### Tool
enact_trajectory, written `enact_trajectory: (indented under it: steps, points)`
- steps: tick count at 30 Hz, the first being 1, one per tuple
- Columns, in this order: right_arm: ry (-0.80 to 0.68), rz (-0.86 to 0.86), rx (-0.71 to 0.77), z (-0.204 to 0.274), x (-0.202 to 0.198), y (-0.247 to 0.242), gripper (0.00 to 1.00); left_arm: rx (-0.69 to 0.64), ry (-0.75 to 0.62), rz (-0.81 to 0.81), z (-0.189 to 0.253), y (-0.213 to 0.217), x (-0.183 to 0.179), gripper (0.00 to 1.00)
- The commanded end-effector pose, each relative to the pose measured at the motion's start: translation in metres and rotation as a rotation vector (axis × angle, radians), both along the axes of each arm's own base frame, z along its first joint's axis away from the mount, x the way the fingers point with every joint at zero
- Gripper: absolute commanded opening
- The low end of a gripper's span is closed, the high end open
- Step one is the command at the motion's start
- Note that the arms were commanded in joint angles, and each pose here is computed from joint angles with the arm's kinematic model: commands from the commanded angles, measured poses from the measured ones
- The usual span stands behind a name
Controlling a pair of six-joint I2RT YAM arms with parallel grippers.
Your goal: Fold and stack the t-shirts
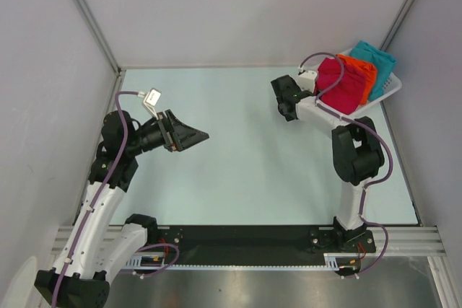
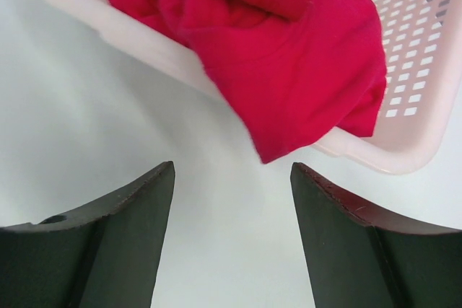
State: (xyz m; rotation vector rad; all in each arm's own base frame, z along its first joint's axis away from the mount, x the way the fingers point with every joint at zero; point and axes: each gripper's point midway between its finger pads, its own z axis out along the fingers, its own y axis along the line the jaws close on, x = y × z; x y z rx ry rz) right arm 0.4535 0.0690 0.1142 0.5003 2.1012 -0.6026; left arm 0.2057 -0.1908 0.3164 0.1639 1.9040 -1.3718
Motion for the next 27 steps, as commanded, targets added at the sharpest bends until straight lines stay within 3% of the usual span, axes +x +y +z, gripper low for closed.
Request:
enact_trajectory:
  steps: [1,13,19,27]
  points:
    - [-0.136,0.025,0.057,0.052,0.015,0.019,0.72,0.006,-0.042,0.01,0.005,0.003,0.0,1.0]
    - [-0.144,0.077,0.067,0.058,0.052,0.033,0.72,0.03,-0.005,0.045,-0.009,0.006,0.007,1.0]
    - [-0.095,0.093,0.061,0.038,0.072,0.037,0.72,0.042,-0.014,0.053,-0.008,0.008,0.004,1.0]
    - [-0.044,0.049,0.044,0.018,0.078,0.011,0.73,0.046,-0.012,0.04,-0.007,0.006,0.008,1.0]
